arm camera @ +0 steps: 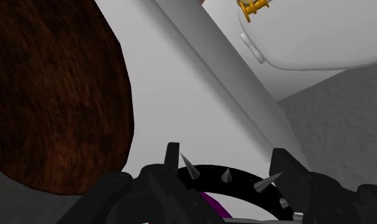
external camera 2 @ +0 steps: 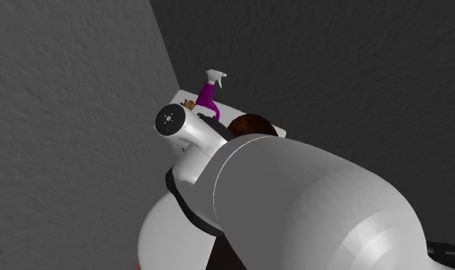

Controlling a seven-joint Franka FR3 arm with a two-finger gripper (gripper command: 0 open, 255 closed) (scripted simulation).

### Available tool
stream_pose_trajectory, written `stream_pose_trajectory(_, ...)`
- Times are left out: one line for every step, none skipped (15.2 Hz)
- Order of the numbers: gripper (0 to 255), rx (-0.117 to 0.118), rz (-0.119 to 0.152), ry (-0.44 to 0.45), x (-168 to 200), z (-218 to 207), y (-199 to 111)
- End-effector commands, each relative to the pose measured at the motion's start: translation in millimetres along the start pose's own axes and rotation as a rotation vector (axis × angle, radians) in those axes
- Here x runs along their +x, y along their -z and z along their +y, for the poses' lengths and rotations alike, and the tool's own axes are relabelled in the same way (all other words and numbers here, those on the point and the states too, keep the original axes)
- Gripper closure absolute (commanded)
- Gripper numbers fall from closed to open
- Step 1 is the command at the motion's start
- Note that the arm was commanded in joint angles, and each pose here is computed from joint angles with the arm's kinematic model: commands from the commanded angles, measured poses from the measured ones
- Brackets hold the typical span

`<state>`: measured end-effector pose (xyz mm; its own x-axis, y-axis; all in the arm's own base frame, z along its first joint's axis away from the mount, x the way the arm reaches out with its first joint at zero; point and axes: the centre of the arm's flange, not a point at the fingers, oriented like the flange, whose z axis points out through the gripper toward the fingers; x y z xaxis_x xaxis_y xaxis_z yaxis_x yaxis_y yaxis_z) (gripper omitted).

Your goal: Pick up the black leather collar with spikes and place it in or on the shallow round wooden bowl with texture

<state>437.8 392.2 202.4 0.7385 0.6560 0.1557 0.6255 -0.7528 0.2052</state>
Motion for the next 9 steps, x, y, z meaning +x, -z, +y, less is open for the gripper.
stream_pose_trajectory(255, 0.000, 0.000, 0.000, 1, 2, 10)
stream_pose_trajectory(255, 0.000, 0.000, 0.000, 2, 3, 16)
stream_pose_trajectory(255, 0.000, 0.000, 0.000, 3, 4, 21)
stream_pose_trajectory(255, 0.000, 0.000, 0.000, 4, 5, 26)
stream_pose_trajectory(255, 0.000, 0.000, 0.000, 4, 6, 31)
stream_pose_trajectory(255, 0.000, 0.000, 0.000, 5, 7, 36)
stream_pose_trajectory(255, 0.000, 0.000, 0.000, 6, 8, 41)
stream_pose_trajectory(255, 0.000, 0.000, 0.000, 7, 9, 46)
stream_pose_trajectory(255, 0.000, 0.000, 0.000, 8, 11, 51)
